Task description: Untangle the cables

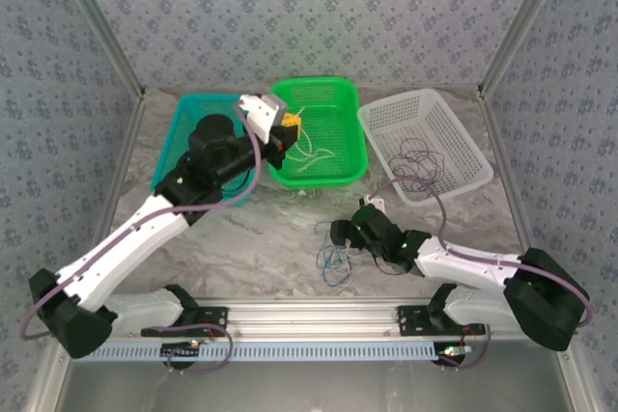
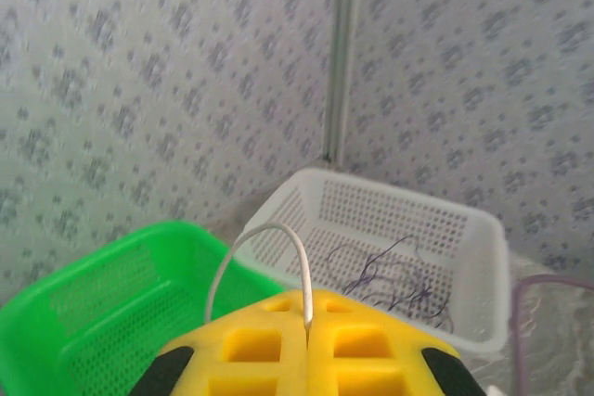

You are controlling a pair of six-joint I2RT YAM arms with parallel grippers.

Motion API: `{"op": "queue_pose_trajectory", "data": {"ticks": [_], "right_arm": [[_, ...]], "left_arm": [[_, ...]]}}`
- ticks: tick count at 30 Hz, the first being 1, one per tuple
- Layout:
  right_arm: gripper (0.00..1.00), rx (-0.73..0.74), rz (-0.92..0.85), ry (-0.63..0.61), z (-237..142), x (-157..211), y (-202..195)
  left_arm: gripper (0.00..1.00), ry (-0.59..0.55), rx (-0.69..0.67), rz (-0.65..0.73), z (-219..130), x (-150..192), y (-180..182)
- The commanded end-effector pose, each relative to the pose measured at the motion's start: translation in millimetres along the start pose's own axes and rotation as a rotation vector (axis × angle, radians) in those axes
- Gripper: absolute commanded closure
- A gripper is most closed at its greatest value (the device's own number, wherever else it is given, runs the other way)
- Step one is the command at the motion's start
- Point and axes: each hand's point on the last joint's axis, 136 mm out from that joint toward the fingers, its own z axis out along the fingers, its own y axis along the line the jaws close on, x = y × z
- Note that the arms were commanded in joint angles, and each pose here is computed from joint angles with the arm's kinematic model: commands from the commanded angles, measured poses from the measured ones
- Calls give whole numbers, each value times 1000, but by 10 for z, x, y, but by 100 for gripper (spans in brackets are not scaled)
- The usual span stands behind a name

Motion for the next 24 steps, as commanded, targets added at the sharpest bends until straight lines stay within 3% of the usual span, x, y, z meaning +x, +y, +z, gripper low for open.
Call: {"op": "queue_pose_trajectory", "data": {"ticks": [1, 14, 18, 20, 23, 24], "right_arm": [[3, 19, 7, -16, -93, -56, -17], [9, 31, 38, 5, -373, -76, -60], [12, 33, 56, 22, -428, -36, -84], [15, 21, 59, 13, -446, -53, -76], [28, 5, 72, -7, -484, -136, -48], [33, 4, 79, -10, -497, -160, -45]], "left_arm": [[100, -39, 41, -46, 169, -136, 106], [97, 179, 15, -219, 1143, 768, 668], [79, 312, -69, -276, 1266, 1136, 824], [53, 367, -90, -302, 1275, 1281, 838], [25, 402, -112, -298, 1226, 1382, 797], [19, 403, -114, -289, 1199, 1390, 763]]}}
